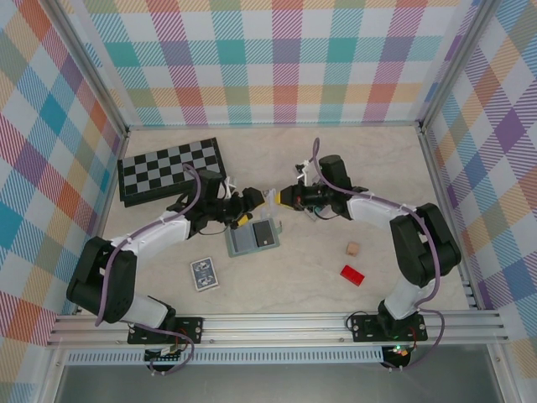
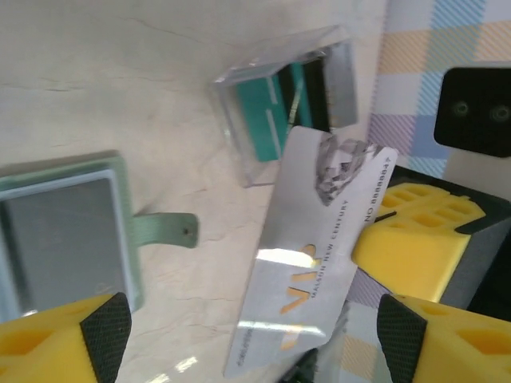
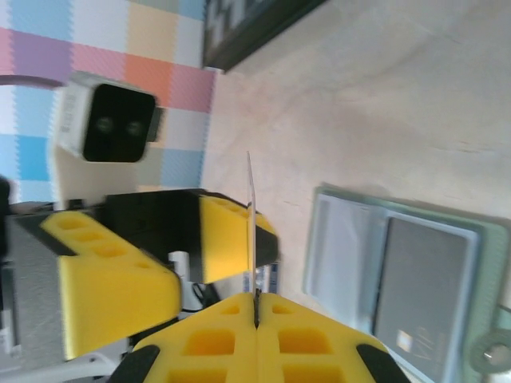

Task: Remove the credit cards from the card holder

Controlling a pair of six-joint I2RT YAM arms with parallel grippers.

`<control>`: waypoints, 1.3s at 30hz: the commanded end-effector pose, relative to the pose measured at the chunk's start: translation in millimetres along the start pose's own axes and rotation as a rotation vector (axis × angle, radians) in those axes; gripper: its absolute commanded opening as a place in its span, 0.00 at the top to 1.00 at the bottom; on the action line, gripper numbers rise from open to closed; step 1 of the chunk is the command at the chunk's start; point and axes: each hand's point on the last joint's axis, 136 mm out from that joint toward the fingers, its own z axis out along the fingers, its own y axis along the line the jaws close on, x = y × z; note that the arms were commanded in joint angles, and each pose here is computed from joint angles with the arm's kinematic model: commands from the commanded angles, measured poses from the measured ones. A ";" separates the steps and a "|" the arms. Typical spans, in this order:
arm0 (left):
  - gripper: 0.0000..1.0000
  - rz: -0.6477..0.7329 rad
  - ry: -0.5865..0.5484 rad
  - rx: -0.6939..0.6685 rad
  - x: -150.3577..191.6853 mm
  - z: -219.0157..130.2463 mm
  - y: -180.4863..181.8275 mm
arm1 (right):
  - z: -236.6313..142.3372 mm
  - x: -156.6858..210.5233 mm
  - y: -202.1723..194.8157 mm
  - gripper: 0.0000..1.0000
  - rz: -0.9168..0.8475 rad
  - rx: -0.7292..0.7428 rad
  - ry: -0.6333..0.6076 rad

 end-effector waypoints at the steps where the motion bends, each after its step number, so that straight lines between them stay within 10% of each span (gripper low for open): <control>1: 0.17 -0.001 0.059 0.172 4.4 4.7 -21.4 | -2.4 -1.5 22.7 0.95 -0.010 -0.136 0.036; 16: 0.86 0.067 0.018 0.354 -5.7 -5.1 -58.1 | -8.8 -6.2 18.6 0.92 0.056 -0.193 0.047; 22: 0.95 0.067 0.010 0.377 -6.5 -4.1 -63.6 | 2.1 -1.7 29.7 0.78 0.056 -0.219 0.088; 30: 0.89 0.045 0.003 0.322 -5.8 -0.1 -53.5 | 6.5 -6.5 28.5 0.91 0.052 -0.191 0.058; 39: 0.26 0.048 -0.160 -0.170 -16.7 -34.3 20.6 | -55.4 -38.3 -12.9 0.99 -0.125 0.250 -0.103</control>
